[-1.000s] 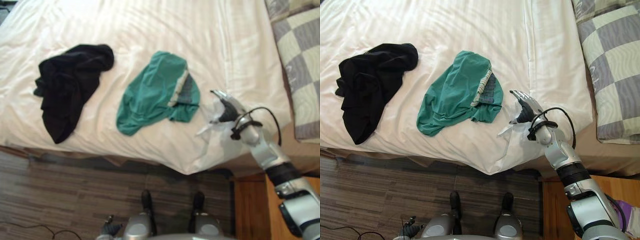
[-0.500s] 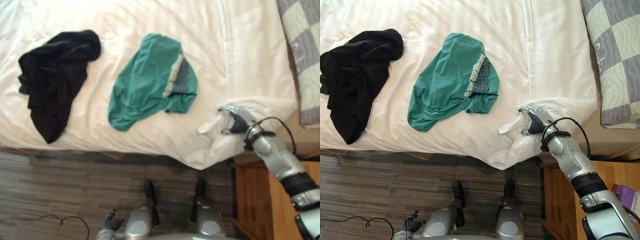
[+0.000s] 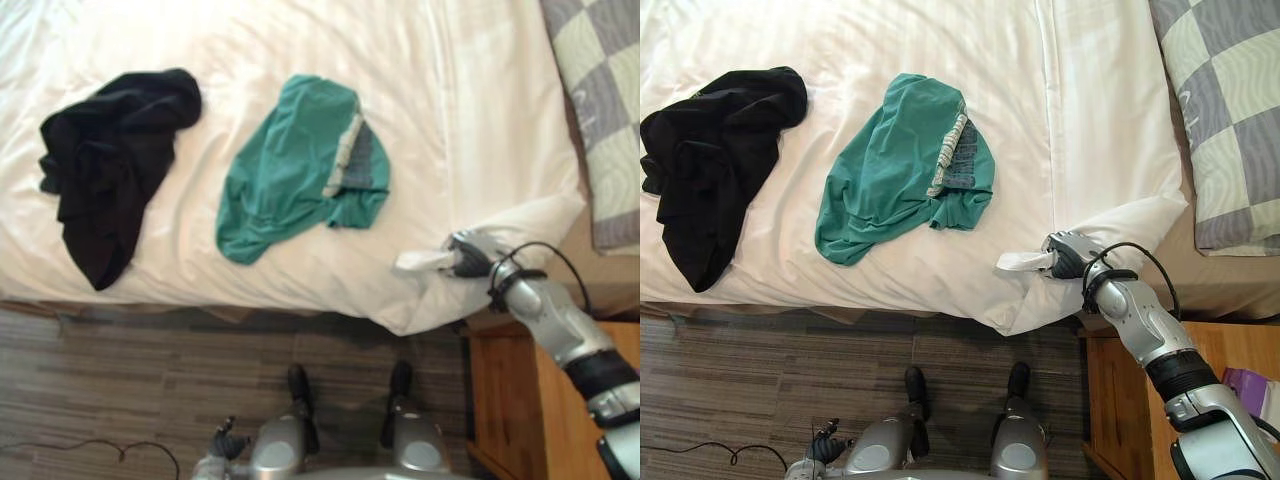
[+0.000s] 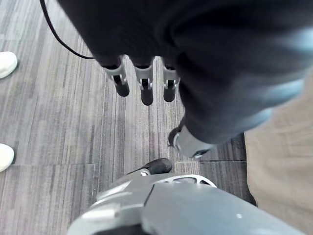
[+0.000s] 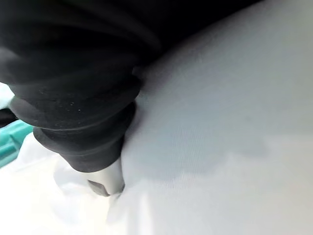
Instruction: Tidy the bed and pick cloth on bed and put in laundry
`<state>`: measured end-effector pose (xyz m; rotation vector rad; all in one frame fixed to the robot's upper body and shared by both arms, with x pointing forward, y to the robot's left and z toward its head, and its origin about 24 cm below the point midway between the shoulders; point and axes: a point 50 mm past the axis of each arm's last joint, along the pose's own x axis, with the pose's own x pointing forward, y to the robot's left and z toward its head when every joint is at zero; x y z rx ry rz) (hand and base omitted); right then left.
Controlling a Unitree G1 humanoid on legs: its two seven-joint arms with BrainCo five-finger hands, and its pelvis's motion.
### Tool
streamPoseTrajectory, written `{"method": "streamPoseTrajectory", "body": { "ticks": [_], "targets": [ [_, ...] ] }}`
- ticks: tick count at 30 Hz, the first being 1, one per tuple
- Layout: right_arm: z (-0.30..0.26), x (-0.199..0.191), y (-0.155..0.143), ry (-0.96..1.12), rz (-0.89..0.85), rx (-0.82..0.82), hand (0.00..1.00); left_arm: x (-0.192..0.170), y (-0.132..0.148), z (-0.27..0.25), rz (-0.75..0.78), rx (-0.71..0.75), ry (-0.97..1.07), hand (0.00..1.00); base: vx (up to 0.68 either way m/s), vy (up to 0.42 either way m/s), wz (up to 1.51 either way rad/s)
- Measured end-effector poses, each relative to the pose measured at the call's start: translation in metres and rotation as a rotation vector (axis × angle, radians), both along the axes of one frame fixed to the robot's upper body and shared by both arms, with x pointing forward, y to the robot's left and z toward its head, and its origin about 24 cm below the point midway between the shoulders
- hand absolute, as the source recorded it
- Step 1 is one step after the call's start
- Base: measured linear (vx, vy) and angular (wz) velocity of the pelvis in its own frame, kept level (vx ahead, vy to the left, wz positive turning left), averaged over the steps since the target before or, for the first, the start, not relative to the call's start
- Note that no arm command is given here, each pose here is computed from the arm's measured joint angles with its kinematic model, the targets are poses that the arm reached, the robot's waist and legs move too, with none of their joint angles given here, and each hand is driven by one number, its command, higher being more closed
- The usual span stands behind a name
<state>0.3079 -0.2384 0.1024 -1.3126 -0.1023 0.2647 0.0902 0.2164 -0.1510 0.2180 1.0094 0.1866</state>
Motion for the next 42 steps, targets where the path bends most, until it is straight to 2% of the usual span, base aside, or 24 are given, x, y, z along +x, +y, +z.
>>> {"method": "streamPoseTrajectory", "body": {
  "ticks": [5, 6, 10, 15, 19, 21, 23, 27, 31, 32, 36, 42],
  "targets": [
    [-0.001, -0.026, -0.036, -0.047, -0.151, 0.123, 1.0, 0.0, 0.001, 0.0, 0.002, 0.002, 0.0, 0.0, -0.03, 0.006, -0.14],
    [-0.004, -0.033, -0.046, -0.064, -0.215, 0.185, 0.0, 0.0, 0.002, 0.0, 0.008, 0.002, 0.001, 0.0, -0.01, 0.003, -0.11],
    [-0.041, -0.065, -0.063, -0.062, -0.427, 0.432, 0.0, -0.002, 0.005, 0.0, 0.029, 0.005, 0.009, 0.0, 0.0, -0.007, -0.23],
    [-0.122, -0.122, -0.055, 0.045, -0.819, 0.8, 0.0, -0.01, 0.006, -0.003, 0.062, 0.006, 0.044, 0.0, 0.0, -0.008, -0.26],
    [-0.157, -0.149, -0.037, 0.093, -1.006, 0.97, 0.0, -0.015, 0.006, -0.006, 0.102, -0.002, 0.069, 0.0, 0.0, -0.007, -0.18],
    [-0.164, -0.156, -0.038, 0.084, -1.085, 1.024, 0.0, -0.015, 0.005, -0.006, 0.104, -0.004, 0.071, 0.0, -0.01, -0.014, -0.11],
    [-0.177, -0.173, -0.046, 0.081, -1.25, 1.09, 0.0, -0.018, 0.004, -0.007, 0.124, -0.008, 0.078, 0.0, 0.01, -0.022, -0.1],
    [-0.171, -0.195, -0.07, -0.095, -1.466, 1.183, 0.0, -0.022, 0.004, -0.008, 0.148, -0.013, 0.091, 0.0, 0.0, -0.021, -0.15],
    [-0.136, -0.188, -0.092, -0.341, -1.454, 1.236, 0.0, -0.023, 0.005, -0.008, 0.157, 0.0, 0.097, 0.0, -0.03, -0.023, 0.0],
    [-0.123, -0.18, -0.097, -0.411, -1.418, 1.255, 1.0, -0.023, 0.005, -0.008, 0.157, 0.0, 0.097, 0.0, -0.08, -0.033, 0.05],
    [-0.074, -0.143, -0.107, -0.625, -1.193, 1.332, 1.0, -0.024, 0.004, -0.008, 0.155, -0.001, 0.098, 0.0, -0.06, -0.029, 0.09],
    [-0.028, -0.089, -0.097, -0.666, -0.873, 1.462, 1.0, -0.022, 0.004, -0.008, 0.148, -0.005, 0.094, 0.0, -0.03, -0.019, 0.21]
  ]
}}
